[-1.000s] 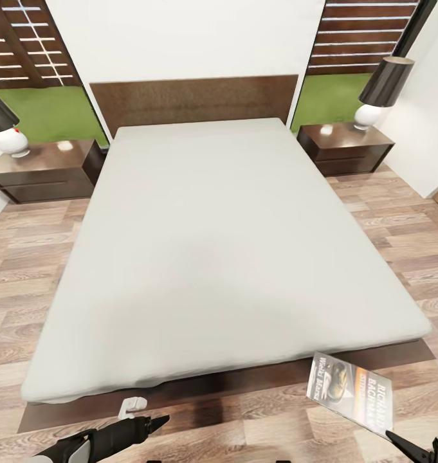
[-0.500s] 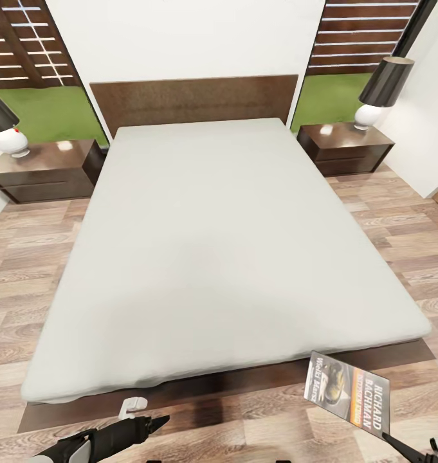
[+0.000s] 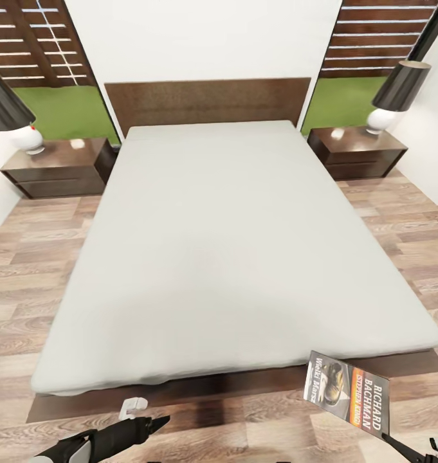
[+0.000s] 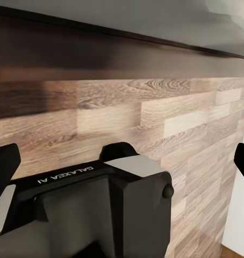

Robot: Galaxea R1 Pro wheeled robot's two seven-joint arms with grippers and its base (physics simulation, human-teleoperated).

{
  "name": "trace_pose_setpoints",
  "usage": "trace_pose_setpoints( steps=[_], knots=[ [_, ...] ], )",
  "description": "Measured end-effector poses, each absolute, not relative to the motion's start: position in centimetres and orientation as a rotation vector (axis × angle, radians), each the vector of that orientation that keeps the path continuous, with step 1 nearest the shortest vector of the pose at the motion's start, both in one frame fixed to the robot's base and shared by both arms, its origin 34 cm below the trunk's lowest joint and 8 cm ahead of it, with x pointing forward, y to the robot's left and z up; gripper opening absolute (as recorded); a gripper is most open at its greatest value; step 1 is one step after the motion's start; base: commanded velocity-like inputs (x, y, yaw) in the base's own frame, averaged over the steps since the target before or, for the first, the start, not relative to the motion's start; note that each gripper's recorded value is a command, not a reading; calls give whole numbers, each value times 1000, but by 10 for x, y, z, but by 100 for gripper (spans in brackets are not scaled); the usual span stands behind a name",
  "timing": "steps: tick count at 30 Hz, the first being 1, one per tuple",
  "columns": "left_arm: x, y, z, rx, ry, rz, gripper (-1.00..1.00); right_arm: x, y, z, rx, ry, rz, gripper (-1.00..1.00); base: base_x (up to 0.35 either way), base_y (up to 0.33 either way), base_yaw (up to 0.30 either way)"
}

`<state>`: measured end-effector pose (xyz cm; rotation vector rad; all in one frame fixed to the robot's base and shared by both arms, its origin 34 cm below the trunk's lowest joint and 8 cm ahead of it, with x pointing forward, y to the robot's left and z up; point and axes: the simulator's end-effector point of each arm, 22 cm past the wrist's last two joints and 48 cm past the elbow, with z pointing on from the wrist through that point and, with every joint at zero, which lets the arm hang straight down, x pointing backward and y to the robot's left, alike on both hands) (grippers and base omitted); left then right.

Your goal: In the bedroom, move the book from the bed onto either nightstand, and place the two sandals side by side next to the bed.

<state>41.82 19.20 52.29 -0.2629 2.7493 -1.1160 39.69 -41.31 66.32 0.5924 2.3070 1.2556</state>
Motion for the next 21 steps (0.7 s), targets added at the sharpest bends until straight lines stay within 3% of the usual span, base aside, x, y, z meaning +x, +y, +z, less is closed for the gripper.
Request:
trace_pose_setpoints(
  steps=[15, 21],
  knots=[
    [418, 187, 523, -263, 2746, -1126, 100, 397, -409, 662, 595, 2300, 1262, -100, 0, 0, 48],
    [418, 187, 523, -264, 2746, -1125, 100, 397, -409, 662, 594, 2300, 1264, -100, 0, 0, 219]
  ],
)
